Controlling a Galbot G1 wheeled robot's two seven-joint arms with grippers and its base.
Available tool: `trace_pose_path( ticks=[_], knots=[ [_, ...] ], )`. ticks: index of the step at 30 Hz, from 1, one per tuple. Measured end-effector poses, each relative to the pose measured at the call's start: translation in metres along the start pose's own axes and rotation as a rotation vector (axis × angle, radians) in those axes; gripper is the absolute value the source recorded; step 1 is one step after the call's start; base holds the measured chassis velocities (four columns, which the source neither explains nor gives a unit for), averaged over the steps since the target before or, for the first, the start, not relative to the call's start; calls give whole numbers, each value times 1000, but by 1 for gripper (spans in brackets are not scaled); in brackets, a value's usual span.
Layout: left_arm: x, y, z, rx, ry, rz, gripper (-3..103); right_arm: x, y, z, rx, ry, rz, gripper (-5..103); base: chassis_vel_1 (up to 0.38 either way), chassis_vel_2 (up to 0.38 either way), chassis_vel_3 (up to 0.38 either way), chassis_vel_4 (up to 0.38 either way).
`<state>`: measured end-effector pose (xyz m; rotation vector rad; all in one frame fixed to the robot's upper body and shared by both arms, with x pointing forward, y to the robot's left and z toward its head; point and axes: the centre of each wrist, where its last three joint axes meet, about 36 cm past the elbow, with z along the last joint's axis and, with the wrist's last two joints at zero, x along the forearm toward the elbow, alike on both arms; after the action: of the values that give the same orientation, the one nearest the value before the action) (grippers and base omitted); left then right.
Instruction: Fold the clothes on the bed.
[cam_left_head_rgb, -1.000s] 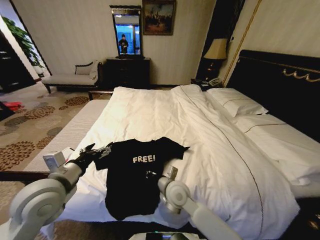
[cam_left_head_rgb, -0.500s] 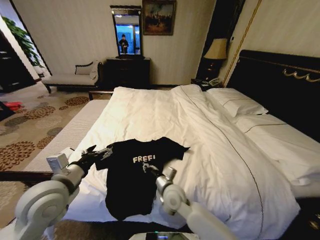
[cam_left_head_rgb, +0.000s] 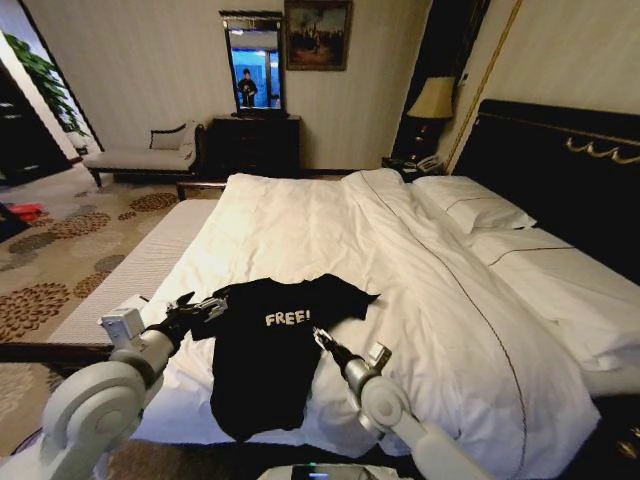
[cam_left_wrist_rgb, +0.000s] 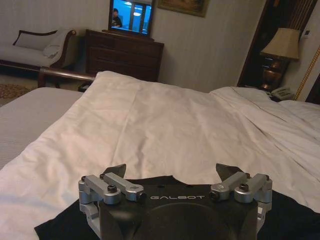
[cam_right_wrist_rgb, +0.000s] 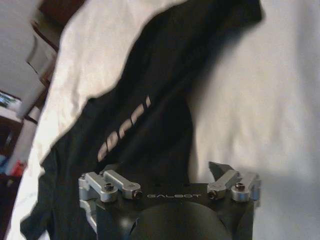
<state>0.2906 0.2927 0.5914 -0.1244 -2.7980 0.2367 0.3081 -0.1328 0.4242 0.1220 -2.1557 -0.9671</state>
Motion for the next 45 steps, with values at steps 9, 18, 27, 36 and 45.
trace_pose_path(
  ticks=[9, 18, 27, 36, 45],
  knots=[
    [1, 1, 2, 0, 5, -12, 100, -12, 3, 13, 4, 28, 2, 101, 0, 0, 0, 0],
    [2, 2, 1, -7, 3, -21, 100, -18, 6, 15, 7, 24, -24, 76, 0, 0, 0, 0],
    [0, 2, 3, -6, 7, -25, 100, -13, 4, 14, 22, 10, -28, 44, 0, 0, 0, 0],
    [-5, 4, 4, -4, 12, -28, 100, 5, -3, 8, 19, -15, 4, 6, 0, 0, 0, 0],
    [-13, 5, 4, -7, 13, -22, 100, 35, -19, 5, -27, -59, 106, 0, 0, 0, 0, 0]
  ],
)
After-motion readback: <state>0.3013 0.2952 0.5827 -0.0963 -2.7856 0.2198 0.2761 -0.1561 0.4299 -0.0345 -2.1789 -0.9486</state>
